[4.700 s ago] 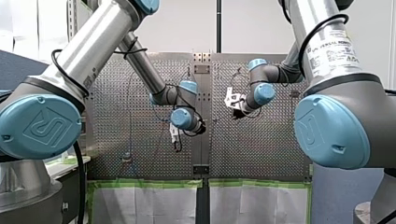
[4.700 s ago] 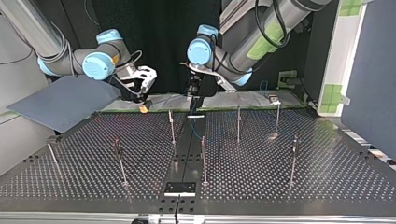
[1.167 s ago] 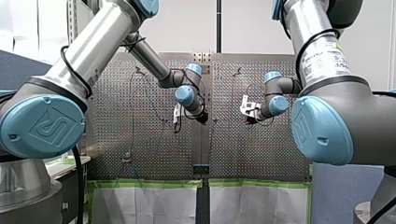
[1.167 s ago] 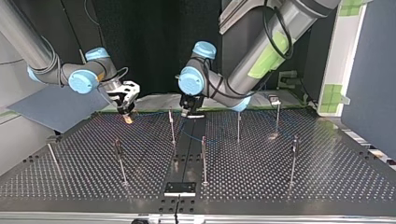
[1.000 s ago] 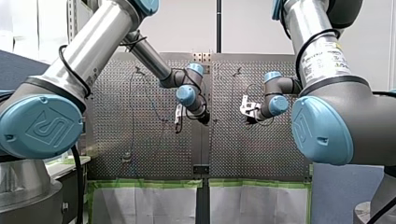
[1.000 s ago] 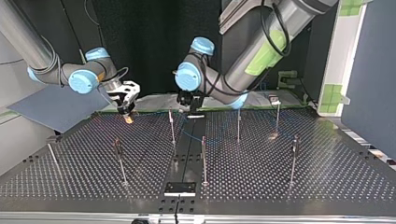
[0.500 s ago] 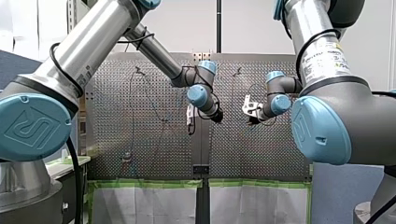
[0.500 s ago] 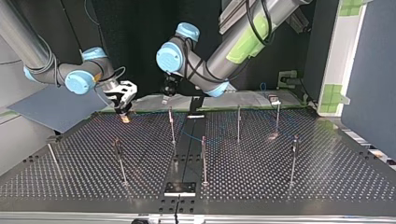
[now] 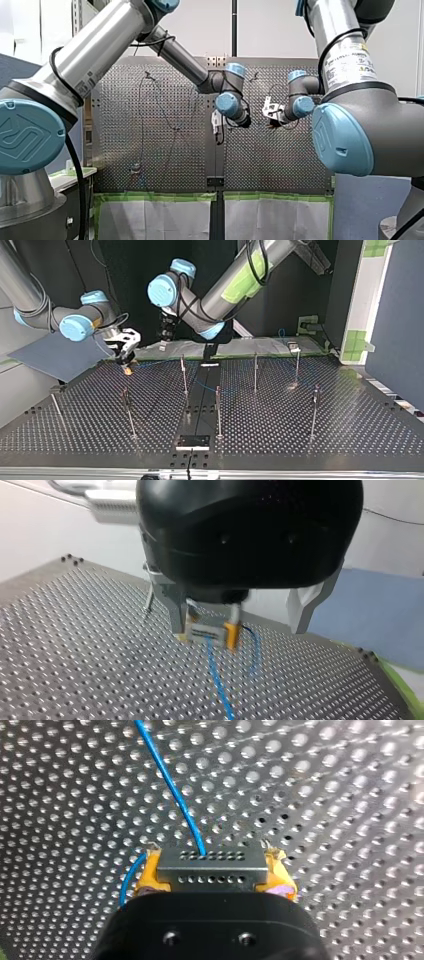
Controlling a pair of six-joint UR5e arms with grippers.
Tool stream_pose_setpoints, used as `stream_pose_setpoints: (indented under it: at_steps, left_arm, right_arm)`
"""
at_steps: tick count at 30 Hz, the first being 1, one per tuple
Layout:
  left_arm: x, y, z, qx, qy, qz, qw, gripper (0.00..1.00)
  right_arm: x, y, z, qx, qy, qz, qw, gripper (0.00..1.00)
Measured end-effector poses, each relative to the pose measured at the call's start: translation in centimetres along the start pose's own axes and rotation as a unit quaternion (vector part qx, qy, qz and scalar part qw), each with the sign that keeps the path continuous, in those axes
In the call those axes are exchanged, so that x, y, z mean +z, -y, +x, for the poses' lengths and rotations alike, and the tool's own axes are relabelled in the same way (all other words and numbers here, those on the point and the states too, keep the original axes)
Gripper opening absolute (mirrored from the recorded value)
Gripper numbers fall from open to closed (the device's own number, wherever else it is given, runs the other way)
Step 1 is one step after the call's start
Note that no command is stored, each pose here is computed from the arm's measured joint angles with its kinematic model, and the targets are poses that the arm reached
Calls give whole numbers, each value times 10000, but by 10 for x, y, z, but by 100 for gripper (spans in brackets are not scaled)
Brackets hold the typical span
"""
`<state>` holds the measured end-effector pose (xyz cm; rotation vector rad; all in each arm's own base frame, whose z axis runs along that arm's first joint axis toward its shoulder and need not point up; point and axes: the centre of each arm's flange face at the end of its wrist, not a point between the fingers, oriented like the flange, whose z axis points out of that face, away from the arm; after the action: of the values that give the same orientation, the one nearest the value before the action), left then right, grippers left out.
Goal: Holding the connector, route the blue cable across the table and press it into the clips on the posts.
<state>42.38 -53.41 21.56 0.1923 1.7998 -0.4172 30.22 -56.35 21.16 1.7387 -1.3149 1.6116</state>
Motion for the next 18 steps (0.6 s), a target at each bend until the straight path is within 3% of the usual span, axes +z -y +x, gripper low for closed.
stream_pose_setpoints:
  at_steps: [11, 18]
  left_arm:
    - [24, -7, 22, 43, -227, -525, 9984, 100]
    - [39, -2, 21, -43, -40, -734, 9973, 100]
  right_arm:
    - [-2, -8, 6, 68, -58, -63, 9999, 0]
    - [-2, -6, 5, 69, -54, -54, 9999, 0]
